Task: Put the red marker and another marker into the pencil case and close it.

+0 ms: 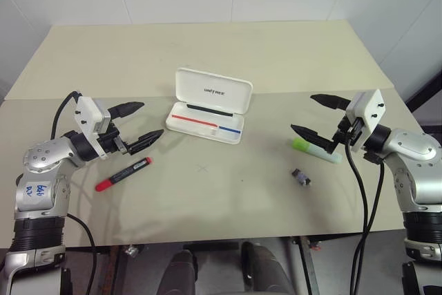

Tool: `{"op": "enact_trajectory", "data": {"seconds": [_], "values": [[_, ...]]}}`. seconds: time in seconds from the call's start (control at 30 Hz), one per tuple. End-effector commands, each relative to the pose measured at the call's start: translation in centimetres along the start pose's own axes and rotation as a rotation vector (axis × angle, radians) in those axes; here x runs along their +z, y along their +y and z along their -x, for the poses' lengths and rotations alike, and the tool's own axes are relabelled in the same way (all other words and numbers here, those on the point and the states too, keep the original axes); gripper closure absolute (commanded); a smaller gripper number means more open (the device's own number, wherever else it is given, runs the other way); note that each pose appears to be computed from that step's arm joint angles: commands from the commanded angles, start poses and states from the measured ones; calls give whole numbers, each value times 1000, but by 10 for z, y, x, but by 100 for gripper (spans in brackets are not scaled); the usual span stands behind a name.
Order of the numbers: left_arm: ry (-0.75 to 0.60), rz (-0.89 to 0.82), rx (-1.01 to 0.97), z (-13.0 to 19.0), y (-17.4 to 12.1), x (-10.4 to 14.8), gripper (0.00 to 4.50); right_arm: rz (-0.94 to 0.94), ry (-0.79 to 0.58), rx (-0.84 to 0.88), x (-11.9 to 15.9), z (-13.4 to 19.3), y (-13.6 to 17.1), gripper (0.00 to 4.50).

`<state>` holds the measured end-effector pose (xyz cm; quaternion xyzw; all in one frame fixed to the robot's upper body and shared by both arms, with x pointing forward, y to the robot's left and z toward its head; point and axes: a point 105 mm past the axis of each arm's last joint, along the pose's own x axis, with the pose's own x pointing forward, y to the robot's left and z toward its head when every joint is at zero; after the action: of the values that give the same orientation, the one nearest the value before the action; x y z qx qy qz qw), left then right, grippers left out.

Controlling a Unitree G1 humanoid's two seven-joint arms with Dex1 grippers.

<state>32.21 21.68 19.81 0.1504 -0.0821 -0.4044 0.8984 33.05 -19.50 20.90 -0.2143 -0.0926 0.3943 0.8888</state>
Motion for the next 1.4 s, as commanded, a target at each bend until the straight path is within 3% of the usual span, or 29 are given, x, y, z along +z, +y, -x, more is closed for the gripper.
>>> {"op": "enact_trajectory", "data": {"seconds": [0.03, 0.2, 0.47, 0.6, 0.7, 0.8, 1.1, 1.4], "values": [[-27, -44, -15, -2, 2, 15, 3, 29, -35, 0, 12, 1, -6, 0], [-27, -33, -37, -2, 1, 15, 3, -7, -30, 82, 14, -11, 3, 0], [17, -24, -82, 8, -3, 13, 3, -56, -37, 497, 44, -55, 69, 0], [36, -12, -87, 21, -5, 14, 3, -23, -16, 554, 44, -84, 88, 0], [39, 16, -94, 32, -9, 18, 0, -2, 1, 592, 40, -100, 99, 64], [50, 40, -82, 43, -10, 22, 0, -3, 94, 582, 28, -117, 100, 160], [80, 53, -77, 58, -15, 28, 0, 80, 228, 539, 22, -158, 89, 160], [67, 44, -49, 61, -19, 29, 0, 135, 327, 566, 7, -158, 87, 160]]}}
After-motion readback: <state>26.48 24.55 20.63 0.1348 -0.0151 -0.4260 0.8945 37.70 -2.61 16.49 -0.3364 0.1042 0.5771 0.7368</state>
